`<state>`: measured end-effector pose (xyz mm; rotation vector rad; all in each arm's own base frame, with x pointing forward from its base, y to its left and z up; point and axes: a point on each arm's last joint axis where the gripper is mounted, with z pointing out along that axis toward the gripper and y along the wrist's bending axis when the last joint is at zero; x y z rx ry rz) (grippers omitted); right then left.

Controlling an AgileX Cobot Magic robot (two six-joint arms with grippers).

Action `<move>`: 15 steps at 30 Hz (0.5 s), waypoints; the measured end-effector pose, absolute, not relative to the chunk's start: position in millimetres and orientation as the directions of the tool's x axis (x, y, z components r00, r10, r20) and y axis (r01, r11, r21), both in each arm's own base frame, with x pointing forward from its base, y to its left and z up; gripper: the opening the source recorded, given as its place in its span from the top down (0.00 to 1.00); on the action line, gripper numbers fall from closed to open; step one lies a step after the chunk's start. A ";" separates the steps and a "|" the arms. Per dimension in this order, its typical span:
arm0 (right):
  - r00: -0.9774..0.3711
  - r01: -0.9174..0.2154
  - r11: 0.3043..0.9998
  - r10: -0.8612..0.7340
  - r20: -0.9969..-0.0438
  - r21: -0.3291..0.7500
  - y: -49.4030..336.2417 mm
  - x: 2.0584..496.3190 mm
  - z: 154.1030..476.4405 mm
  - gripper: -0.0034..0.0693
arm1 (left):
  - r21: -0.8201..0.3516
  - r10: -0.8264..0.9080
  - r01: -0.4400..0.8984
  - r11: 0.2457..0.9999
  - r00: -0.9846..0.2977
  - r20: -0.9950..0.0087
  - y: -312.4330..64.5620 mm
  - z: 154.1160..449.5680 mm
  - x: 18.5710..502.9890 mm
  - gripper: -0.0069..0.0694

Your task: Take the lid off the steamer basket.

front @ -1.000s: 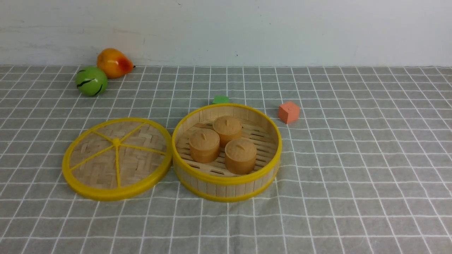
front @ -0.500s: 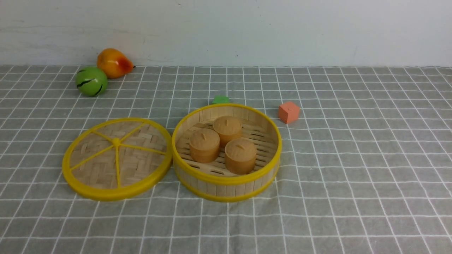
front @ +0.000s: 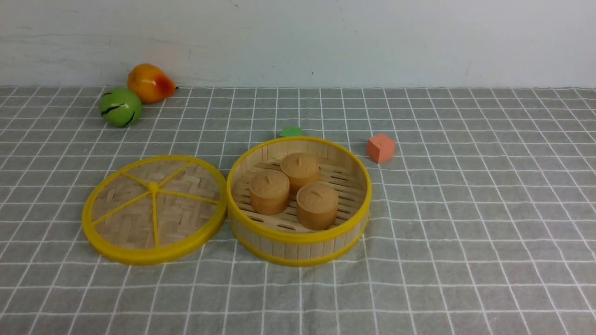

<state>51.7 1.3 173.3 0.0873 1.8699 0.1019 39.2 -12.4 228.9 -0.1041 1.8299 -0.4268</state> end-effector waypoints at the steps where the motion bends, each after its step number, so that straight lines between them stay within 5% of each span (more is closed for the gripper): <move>1: -0.296 0.008 0.993 0.112 -0.948 0.115 1.3 51.7 173.3 0.62 | -0.341 -0.286 0.146 0.929 -0.302 -0.909 -12.4 228.9 39.2 0.93; 7: -0.296 0.009 0.993 0.111 -0.949 0.114 1.3 51.7 173.3 0.62 | -0.341 -0.330 0.103 0.934 -0.113 -0.937 -7.9 217.2 50.4 0.93; 15: -0.296 0.008 0.993 0.112 -0.948 0.115 1.3 51.7 173.3 0.62 | -0.289 -0.277 0.039 0.956 -0.191 -0.942 -5.5 182.8 55.0 0.93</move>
